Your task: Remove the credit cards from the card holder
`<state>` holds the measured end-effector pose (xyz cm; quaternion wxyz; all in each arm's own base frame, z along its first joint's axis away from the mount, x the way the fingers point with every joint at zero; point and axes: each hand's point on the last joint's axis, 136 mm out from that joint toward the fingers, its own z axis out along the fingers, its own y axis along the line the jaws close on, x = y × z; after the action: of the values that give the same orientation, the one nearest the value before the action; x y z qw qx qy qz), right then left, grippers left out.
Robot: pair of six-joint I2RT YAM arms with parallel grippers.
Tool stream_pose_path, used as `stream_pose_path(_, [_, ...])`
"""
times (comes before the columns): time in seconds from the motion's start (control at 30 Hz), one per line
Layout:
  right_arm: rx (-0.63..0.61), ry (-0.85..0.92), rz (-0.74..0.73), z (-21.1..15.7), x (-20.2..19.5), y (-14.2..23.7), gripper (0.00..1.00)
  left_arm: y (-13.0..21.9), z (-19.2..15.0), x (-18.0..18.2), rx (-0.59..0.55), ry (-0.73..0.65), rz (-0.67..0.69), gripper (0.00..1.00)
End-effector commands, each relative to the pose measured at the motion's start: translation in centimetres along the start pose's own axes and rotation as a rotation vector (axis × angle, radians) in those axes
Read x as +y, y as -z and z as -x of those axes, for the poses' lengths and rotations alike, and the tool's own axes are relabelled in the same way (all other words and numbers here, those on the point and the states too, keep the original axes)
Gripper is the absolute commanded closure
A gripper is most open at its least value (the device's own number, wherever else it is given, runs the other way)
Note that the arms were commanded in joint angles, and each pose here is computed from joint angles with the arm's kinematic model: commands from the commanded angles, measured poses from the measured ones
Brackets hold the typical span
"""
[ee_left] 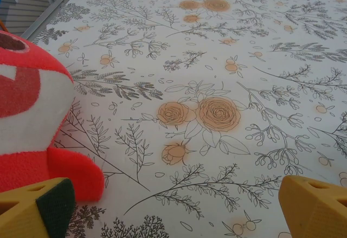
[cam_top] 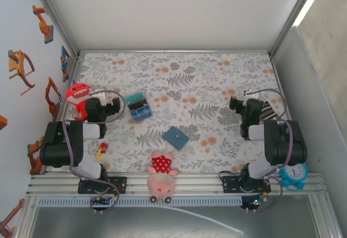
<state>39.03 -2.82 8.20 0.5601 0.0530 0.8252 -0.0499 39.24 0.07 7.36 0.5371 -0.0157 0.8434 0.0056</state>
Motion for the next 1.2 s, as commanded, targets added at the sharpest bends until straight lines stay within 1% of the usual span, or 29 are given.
stream_pose_path(0.0, [-0.02, -0.017, -0.012, 0.78, -0.39, 0.04, 0.01, 0.0, 0.88, -0.03, -0.018, 0.012, -0.002, 0.03])
stream_pose_path(1.17, [-0.018, -0.013, 0.0, 0.7, -0.19, 0.05, 0.01, 0.05, 0.95, -0.05, -0.021, 0.012, -0.004, 0.03])
